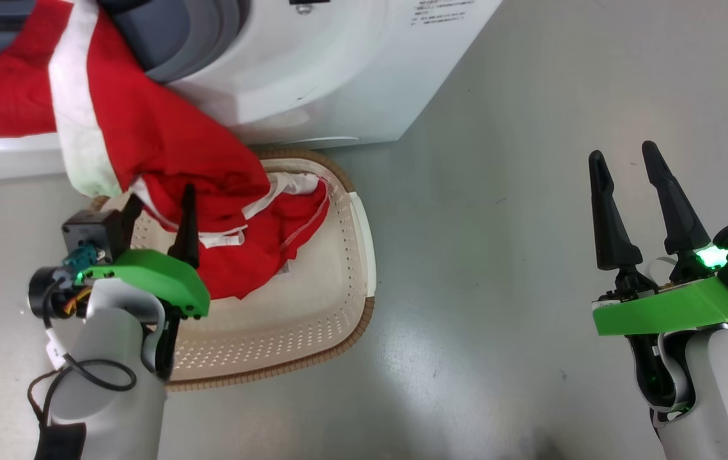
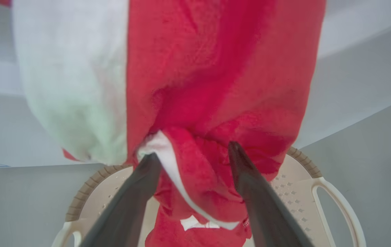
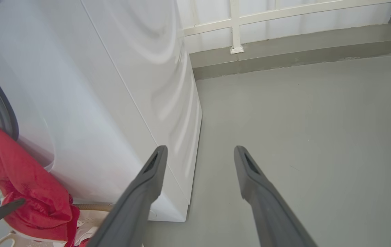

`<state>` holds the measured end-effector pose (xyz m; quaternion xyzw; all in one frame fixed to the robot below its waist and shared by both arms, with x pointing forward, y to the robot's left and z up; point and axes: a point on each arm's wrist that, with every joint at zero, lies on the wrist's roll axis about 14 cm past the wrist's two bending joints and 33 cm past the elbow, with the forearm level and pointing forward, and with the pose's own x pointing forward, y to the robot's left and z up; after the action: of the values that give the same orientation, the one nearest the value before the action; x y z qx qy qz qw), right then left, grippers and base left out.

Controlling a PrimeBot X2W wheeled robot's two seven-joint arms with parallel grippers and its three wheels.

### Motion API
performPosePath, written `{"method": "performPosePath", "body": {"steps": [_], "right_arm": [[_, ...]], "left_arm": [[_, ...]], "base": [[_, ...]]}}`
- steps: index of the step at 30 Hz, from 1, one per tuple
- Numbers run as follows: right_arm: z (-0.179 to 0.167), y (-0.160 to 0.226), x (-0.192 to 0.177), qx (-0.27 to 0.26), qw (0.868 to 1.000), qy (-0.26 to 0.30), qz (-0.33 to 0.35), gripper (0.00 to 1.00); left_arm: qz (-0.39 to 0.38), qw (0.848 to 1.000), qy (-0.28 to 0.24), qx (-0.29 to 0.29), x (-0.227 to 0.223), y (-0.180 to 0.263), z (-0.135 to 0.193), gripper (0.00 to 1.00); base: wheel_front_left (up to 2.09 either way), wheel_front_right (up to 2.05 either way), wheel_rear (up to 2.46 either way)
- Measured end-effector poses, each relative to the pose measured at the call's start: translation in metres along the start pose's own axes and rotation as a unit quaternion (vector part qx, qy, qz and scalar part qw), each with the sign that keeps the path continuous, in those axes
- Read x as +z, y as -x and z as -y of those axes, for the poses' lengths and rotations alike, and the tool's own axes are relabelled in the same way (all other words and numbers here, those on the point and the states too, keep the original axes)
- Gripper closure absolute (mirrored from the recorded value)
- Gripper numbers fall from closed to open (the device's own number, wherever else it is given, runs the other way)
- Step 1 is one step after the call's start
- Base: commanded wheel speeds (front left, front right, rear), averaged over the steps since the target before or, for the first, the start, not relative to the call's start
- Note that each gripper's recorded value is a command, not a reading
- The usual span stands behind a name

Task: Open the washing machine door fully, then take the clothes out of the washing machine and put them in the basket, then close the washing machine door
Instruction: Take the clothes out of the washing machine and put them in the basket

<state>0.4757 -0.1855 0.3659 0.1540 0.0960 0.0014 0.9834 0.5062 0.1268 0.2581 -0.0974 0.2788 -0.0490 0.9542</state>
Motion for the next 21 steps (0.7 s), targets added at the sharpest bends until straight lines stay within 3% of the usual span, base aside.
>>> {"method": "performPosePath", "body": {"steps": [21], "right_arm": [[-0.02, 0.002, 0.023, 0.027, 0.999, 0.0, 0.025, 0.0]], "left_arm": [[0.143, 0.99, -0.016, 0.001, 0.082, 0.047, -0.005, 0.0]], "base": [[0.0, 0.0, 0.0]]}}
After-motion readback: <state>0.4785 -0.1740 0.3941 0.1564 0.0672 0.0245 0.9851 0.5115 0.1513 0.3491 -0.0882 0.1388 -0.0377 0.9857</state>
